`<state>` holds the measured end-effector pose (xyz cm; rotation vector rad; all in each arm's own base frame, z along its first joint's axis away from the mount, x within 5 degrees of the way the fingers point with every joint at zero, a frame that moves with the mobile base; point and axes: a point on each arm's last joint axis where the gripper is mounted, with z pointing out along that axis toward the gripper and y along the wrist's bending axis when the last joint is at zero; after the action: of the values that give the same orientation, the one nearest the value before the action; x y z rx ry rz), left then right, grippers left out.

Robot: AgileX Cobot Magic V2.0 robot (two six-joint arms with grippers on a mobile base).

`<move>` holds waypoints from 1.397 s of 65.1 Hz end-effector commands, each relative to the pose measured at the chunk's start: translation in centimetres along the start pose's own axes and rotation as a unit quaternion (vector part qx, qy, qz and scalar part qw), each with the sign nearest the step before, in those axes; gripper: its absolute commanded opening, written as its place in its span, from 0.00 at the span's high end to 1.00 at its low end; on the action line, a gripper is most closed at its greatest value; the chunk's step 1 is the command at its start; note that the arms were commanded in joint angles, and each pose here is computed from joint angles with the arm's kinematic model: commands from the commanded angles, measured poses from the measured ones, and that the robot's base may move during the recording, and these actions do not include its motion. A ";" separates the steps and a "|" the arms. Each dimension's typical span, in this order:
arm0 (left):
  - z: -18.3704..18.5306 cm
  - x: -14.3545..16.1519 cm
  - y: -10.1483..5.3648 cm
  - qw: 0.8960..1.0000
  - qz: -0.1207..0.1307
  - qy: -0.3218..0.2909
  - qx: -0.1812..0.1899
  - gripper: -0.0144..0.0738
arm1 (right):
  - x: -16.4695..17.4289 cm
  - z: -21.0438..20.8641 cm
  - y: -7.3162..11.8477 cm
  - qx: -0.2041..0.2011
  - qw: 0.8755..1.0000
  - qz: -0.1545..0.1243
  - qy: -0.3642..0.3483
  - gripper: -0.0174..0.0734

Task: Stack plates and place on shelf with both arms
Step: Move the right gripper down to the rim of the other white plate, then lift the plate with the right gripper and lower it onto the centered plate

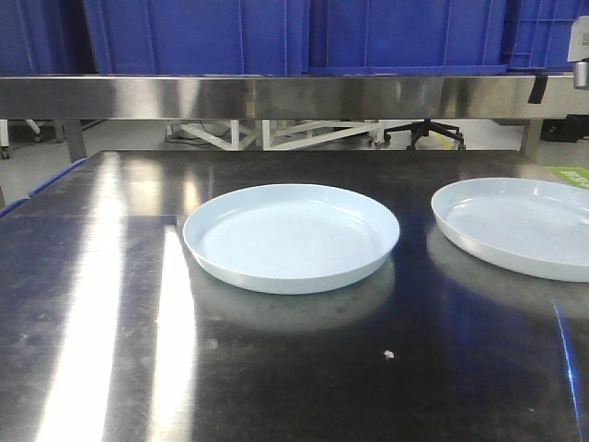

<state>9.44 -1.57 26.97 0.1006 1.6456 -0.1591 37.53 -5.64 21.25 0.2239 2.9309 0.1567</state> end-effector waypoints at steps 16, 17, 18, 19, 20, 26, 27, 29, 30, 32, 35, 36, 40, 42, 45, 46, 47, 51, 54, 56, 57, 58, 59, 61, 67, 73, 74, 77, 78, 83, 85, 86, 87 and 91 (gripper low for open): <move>-0.1 -1.9 0.2 0.999 -0.004 -0.053 -0.011 0.74 | -0.5 -2.2 0.1 -0.004 0.999 0.001 -0.038 0.46; -0.1 -1.9 0.2 0.999 -0.004 -0.053 -0.011 0.74 | -0.4 -2.2 0.1 -0.004 0.999 0.001 -0.037 0.47; -0.1 -1.9 0.2 0.999 -0.004 -0.053 -0.011 0.74 | -0.5 -2.2 0.1 -0.004 0.999 0.001 -0.037 0.48; -0.1 -1.9 0.2 0.999 -0.004 -0.053 -0.011 0.74 | -0.5 -2.2 0.1 -0.004 0.999 0.001 -0.037 0.49; -0.1 -1.9 0.2 0.999 -0.004 -0.053 -0.011 0.74 | -0.5 -2.2 0.1 -0.004 0.999 0.001 -0.037 0.50; -0.1 -1.9 0.2 0.999 -0.004 -0.053 -0.011 0.74 | -0.5 -2.2 0.1 -0.004 0.999 0.001 -0.037 0.60; -0.1 -1.9 0.2 0.999 -0.004 -0.053 -0.011 0.74 | -0.5 -2.3 0.1 -0.004 0.999 0.001 -0.037 0.62; -0.1 -1.9 0.2 0.999 -0.004 -0.053 -0.011 0.74 | -0.5 -2.3 0.0 -0.004 0.999 0.002 -0.038 0.66; -0.1 -1.9 0.2 0.999 -0.004 -0.053 -0.011 0.74 | -0.5 -2.4 0.0 -0.004 0.999 0.002 -0.038 0.68; -0.1 -1.9 0.2 0.999 -0.004 -0.053 -0.011 0.74 | -0.5 -2.5 -0.1 -0.003 0.999 0.004 -0.039 0.72; -0.1 -1.9 0.2 0.999 -0.004 -0.053 -0.011 0.74 | -0.4 -2.8 -0.4 -0.003 0.999 0.008 -0.041 0.76; -0.1 -1.9 0.2 0.999 -0.004 -0.053 -0.011 0.74 | -0.4 -3.0 -0.5 -0.002 0.999 0.009 -0.042 0.75; -0.1 -1.9 0.2 0.999 -0.004 -0.053 -0.011 0.74 | -0.3 -3.7 -0.9 -0.002 0.999 0.014 -0.048 0.74; -0.1 -1.9 0.2 0.999 -0.004 -0.053 -0.011 0.74 | -0.2 -4.1 -1.1 -0.003 0.998 0.019 -0.053 0.75; -0.1 -1.9 0.2 0.999 -0.004 -0.053 -0.011 0.74 | -0.2 -4.6 -1.4 -0.007 0.998 0.028 -0.061 0.75; -0.1 -1.9 0.2 0.999 -0.004 -0.053 -0.011 0.74 | -0.1 -4.8 -1.5 -0.009 0.997 0.031 -0.063 0.75; -0.1 -1.9 0.2 0.999 -0.004 -0.053 -0.011 0.74 | -0.1 -5.1 -1.6 -0.011 0.997 0.033 -0.067 0.75; -0.1 -1.9 0.2 0.999 -0.004 -0.053 -0.011 0.74 | 0.1 -6.0 -2.0 -0.023 0.996 0.050 -0.077 0.75; -0.1 -1.9 0.2 0.999 -0.004 -0.053 -0.011 0.74 | 0.3 -6.7 -2.1 -0.033 0.994 0.058 -0.086 0.75; -0.1 -1.9 0.2 0.999 -0.004 -0.053 -0.011 0.74 | 0.4 -7.3 -2.1 -0.043 0.993 0.061 -0.094 0.75; -0.1 -1.9 0.2 0.999 -0.004 -0.053 -0.011 0.74 | 0.4 -7.6 -2.1 -0.048 0.992 0.062 -0.097 0.75; -0.1 -1.9 0.2 0.999 -0.004 -0.053 -0.011 0.74 | 0.5 -7.8 -2.0 -0.053 0.992 0.062 -0.099 0.75; -0.1 -1.9 0.2 0.999 -0.004 -0.053 -0.011 0.74 | 0.5 -8.0 -1.9 -0.055 0.991 0.060 -0.103 0.75; -0.1 -1.9 0.2 0.999 -0.004 -0.053 -0.011 0.74 | 0.6 -8.5 -1.6 -0.068 0.990 0.061 -0.110 0.75; -0.1 -1.9 0.2 0.999 -0.004 -0.053 -0.011 0.74 | 0.8 -9.8 -0.3 -0.100 0.984 0.063 -0.130 0.75; -0.1 -1.9 0.2 0.999 -0.004 -0.053 -0.011 0.74 | 1.0 -10.7 1.9 -0.132 0.980 0.048 -0.140 0.75; -0.1 -1.9 0.2 0.999 -0.004 -0.053 -0.011 0.74 | 1.1 -10.8 2.3 -0.135 0.980 0.045 -0.141 0.75; -0.1 -1.9 0.2 0.999 -0.004 -0.053 -0.011 0.74 | 1.2 -10.9 3.5 -0.145 0.979 0.033 -0.140 0.75; -0.1 -1.9 0.2 0.999 -0.004 -0.053 -0.011 0.74 | 1.2 -10.9 3.9 -0.148 0.979 0.028 -0.139 0.75; -0.1 -1.9 0.2 0.999 -0.004 -0.053 -0.011 0.74 | 1.4 -10.5 6.2 -0.160 0.978 -0.001 -0.132 0.75; -0.1 -1.9 0.2 0.999 -0.004 -0.053 -0.011 0.74 | 1.4 -10.3 7.1 -0.163 0.978 -0.011 -0.133 0.75; -0.1 -1.9 0.2 0.999 -0.004 -0.053 -0.011 0.74 | 1.5 -10.2 7.6 -0.164 0.977 -0.016 -0.134 0.75; -0.1 -1.9 0.2 0.999 -0.004 -0.053 -0.011 0.74 | 1.5 -10.0 8.0 -0.166 0.977 -0.021 -0.134 0.75; -0.1 -1.9 0.2 0.999 -0.004 -0.053 -0.011 0.74 | 1.6 -9.5 9.9 -0.173 0.974 -0.038 -0.138 0.75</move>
<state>9.44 -1.57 26.97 0.1006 1.6456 -0.1591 35.48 1.30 29.11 0.1283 2.6951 0.5219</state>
